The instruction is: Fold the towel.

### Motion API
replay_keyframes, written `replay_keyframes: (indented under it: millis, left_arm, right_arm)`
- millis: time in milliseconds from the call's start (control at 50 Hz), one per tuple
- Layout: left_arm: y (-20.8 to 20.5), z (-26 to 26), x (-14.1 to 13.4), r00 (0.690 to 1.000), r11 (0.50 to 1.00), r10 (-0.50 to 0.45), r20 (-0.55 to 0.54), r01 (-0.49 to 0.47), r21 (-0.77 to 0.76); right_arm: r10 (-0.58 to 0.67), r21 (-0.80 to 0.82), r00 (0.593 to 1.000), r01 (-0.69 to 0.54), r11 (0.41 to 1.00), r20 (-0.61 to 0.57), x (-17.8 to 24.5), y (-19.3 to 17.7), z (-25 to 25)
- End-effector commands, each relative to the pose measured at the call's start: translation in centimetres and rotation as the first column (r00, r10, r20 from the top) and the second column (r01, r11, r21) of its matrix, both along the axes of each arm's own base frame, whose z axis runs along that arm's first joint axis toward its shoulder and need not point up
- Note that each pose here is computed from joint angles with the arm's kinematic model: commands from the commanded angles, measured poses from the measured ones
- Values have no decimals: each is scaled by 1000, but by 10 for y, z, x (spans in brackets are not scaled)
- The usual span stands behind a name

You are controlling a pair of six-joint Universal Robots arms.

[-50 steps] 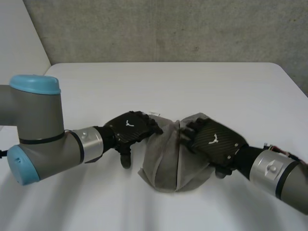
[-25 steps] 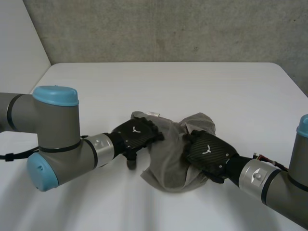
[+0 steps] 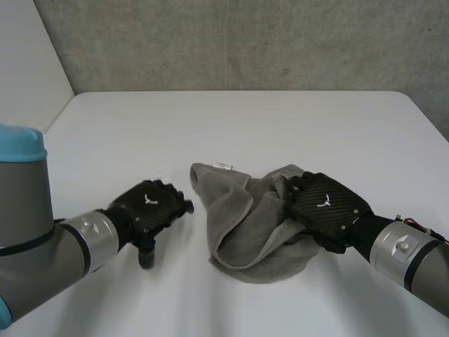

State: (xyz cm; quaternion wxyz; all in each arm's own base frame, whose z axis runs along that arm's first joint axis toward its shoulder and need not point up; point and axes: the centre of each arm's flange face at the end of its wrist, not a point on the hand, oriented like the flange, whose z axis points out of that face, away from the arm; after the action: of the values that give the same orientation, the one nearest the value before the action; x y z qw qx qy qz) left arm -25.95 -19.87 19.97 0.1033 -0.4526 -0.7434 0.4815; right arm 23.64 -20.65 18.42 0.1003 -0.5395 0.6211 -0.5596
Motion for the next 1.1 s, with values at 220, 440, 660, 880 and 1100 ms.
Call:
replay_keyframes:
  millis: [220,440,660,880,1100]
  left_arm:
    - [-17,-14,-67,966,967,-233,-115,218,-128]
    - [-9,-38,-73,889,888,-456,-30,453,-71]
    - [-20,-45,-74,877,872,-474,72,479,-98]
    - [-49,-34,-48,941,937,-307,140,325,-130]
    - [-30,-39,-33,946,954,-274,176,290,-74]
  right_arm:
    - [-7,25,1000,7,1000,0,-1,1,-5]
    - [-8,34,1000,8,999,-2,-1,2,-7]
    - [-12,39,1000,12,999,0,-3,0,-8]
    - [-13,38,1000,13,999,1,-4,0,-7]
    - [-13,53,1000,13,999,2,-3,2,-9]
